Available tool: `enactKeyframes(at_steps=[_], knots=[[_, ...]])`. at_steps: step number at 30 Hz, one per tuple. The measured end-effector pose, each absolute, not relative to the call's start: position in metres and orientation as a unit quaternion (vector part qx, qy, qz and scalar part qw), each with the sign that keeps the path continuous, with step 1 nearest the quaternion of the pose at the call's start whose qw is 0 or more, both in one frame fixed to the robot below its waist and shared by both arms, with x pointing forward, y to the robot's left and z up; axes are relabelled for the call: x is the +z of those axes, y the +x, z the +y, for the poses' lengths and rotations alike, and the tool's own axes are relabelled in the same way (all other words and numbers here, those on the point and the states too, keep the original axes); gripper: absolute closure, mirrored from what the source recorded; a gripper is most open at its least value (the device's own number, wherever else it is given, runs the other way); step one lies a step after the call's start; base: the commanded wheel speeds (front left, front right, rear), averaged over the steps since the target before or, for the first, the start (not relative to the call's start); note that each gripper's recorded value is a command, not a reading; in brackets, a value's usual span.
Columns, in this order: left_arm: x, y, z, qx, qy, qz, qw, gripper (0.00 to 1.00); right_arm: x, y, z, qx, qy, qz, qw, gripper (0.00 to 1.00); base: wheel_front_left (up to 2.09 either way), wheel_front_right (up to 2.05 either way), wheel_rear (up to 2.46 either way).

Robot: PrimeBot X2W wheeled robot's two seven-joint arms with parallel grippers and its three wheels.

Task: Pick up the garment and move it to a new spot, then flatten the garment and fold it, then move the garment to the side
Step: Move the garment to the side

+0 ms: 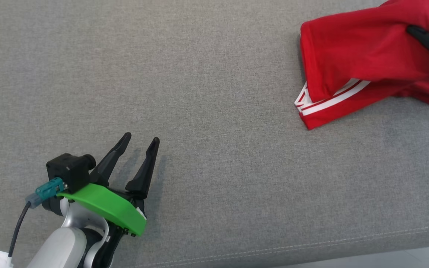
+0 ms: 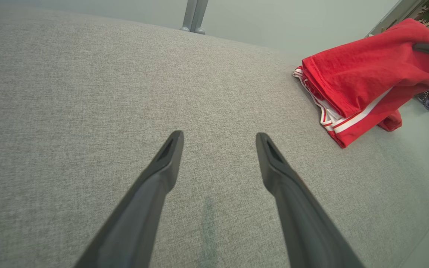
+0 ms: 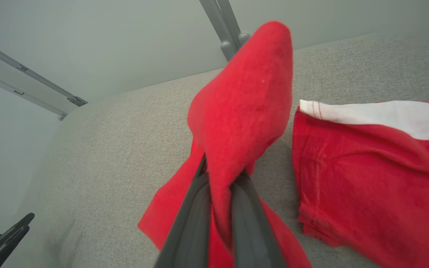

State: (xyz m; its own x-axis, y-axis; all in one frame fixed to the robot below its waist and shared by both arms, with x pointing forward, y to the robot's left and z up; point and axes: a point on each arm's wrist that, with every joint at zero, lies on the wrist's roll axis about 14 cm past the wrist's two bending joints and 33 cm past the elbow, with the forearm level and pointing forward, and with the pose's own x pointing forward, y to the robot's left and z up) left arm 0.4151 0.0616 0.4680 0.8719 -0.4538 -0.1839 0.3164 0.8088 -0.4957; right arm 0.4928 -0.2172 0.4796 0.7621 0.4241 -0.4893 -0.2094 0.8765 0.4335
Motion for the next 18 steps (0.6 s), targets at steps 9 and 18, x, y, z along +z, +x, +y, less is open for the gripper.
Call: enactKeyframes(at_steps=[9, 18], knots=[[0.466, 0.439, 0.040, -0.239, -0.233, 0.142, 0.932, 0.00, 0.463, 0.501, -0.275, 0.108, 0.130, 0.310, 0.936, 1.00, 0.00, 0.00, 0.00], [0.483, 0.461, 0.031, -0.262, -0.238, 0.091, 0.931, 0.00, 0.450, 0.513, -0.328, 0.042, 0.088, 0.301, 0.949, 1.00, 0.00, 0.00, 0.00]])
